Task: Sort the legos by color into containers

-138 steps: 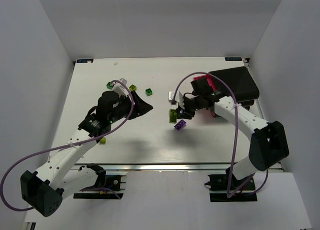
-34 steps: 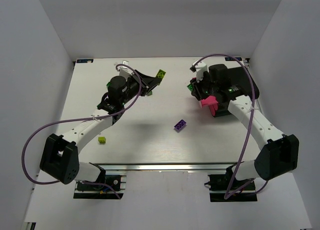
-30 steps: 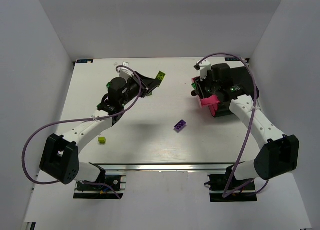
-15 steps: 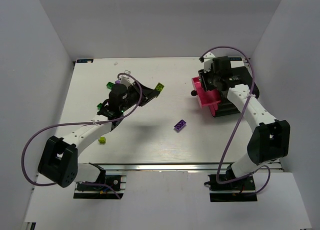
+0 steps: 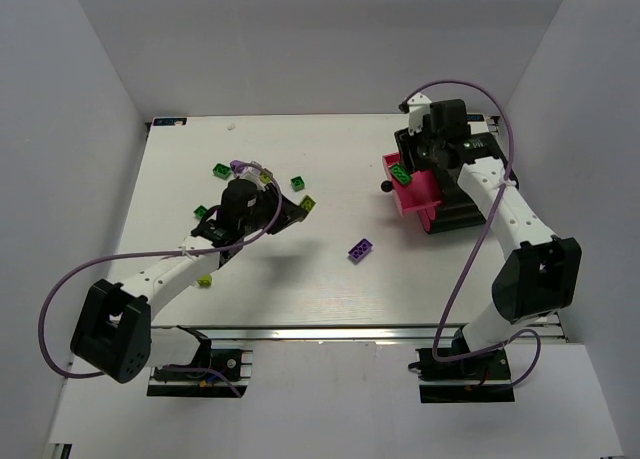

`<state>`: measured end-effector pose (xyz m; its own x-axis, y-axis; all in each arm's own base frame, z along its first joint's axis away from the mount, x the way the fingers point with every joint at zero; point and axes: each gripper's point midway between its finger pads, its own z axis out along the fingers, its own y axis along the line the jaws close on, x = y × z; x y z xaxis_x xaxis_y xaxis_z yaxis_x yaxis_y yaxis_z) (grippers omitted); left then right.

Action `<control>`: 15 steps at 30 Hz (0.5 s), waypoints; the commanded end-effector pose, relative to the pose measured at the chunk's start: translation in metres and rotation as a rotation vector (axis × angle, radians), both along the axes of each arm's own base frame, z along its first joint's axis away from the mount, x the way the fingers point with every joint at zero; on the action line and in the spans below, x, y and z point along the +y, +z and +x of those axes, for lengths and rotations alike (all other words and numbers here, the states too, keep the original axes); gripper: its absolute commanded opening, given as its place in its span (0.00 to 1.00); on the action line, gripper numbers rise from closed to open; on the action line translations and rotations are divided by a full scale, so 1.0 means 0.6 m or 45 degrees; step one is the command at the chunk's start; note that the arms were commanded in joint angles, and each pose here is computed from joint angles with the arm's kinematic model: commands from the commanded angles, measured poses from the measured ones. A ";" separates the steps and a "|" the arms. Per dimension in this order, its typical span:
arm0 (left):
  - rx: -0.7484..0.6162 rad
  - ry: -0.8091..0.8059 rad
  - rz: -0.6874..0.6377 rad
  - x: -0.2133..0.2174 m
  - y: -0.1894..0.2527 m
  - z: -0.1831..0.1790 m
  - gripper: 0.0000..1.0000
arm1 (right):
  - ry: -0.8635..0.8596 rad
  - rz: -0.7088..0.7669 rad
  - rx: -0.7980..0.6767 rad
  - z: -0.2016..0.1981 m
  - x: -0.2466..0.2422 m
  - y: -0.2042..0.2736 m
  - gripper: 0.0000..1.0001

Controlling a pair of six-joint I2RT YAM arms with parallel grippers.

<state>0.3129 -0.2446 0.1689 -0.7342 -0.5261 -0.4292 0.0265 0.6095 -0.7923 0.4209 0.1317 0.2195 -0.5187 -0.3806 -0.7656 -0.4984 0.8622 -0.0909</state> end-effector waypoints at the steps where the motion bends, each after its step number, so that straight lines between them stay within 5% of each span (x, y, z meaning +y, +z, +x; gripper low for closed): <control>1: 0.008 0.024 0.076 0.022 -0.007 -0.012 0.00 | 0.043 0.021 -0.027 0.008 0.012 0.030 0.52; 4: 0.047 0.009 0.111 0.026 -0.023 -0.021 0.00 | 0.148 0.032 -0.053 0.006 0.028 0.042 0.52; 8: 0.229 -0.051 0.304 0.051 -0.091 -0.058 0.00 | 0.758 0.201 -0.152 -0.056 0.134 0.077 0.56; 10: 0.303 -0.063 0.377 0.062 -0.123 -0.071 0.00 | 0.896 0.225 -0.237 -0.056 0.166 0.073 0.63; 15: 0.398 -0.023 0.560 0.105 -0.174 -0.091 0.07 | 0.932 0.246 -0.151 -0.026 0.267 0.022 0.68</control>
<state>0.2670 -0.2034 0.0779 -0.8626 -0.3669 -0.3482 -0.1365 0.8317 -0.5382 0.3924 0.2482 0.2382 -0.1650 -0.4761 -0.8638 -0.9101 0.4110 -0.0527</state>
